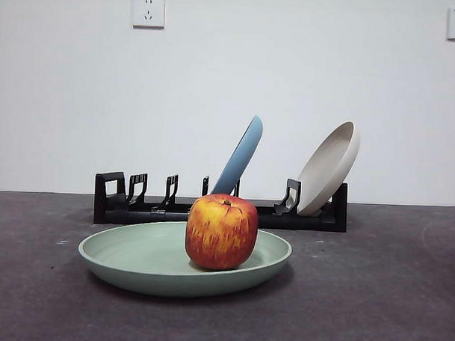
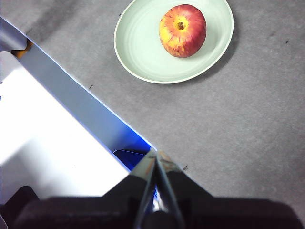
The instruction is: Take the green plate from the plate rack,put the plate on the table,take the apple from the table,put the apple in the plate
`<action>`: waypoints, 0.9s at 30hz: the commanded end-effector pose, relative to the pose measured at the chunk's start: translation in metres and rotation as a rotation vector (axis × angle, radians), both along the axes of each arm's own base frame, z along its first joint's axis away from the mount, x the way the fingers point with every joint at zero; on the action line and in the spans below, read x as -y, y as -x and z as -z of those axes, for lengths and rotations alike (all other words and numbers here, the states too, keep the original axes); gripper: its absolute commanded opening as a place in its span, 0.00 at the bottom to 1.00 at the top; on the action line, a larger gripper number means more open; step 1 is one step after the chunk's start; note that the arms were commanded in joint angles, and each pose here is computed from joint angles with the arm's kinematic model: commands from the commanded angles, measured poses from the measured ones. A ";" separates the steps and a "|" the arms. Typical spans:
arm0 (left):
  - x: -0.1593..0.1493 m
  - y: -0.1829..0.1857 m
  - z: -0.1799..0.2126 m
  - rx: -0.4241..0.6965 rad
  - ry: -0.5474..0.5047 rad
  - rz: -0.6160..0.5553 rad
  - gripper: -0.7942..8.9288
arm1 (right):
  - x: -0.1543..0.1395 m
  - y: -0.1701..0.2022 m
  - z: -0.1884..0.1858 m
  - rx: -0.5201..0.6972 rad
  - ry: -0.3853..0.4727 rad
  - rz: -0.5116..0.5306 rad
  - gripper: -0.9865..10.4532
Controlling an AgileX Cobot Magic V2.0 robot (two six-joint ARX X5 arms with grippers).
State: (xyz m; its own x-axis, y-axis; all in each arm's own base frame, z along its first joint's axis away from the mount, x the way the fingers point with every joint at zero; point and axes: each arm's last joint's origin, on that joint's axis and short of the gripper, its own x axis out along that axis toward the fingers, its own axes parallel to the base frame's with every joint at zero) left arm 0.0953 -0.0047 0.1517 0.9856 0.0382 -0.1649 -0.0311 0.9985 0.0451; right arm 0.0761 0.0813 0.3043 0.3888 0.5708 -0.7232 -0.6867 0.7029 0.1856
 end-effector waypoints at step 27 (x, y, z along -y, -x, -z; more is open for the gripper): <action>0.000 -0.001 0.004 -0.007 0.005 -0.006 0.08 | 0.075 -0.017 0.114 0.665 -0.236 0.786 0.09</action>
State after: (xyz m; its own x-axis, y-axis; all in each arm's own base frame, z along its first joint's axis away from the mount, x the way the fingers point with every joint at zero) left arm 0.0953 -0.0047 0.1517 0.9856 0.0382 -0.1649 -0.0311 0.9985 0.0451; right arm 0.0922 0.0066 0.1989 0.9877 0.0890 -0.1287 -0.0754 0.9914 0.1066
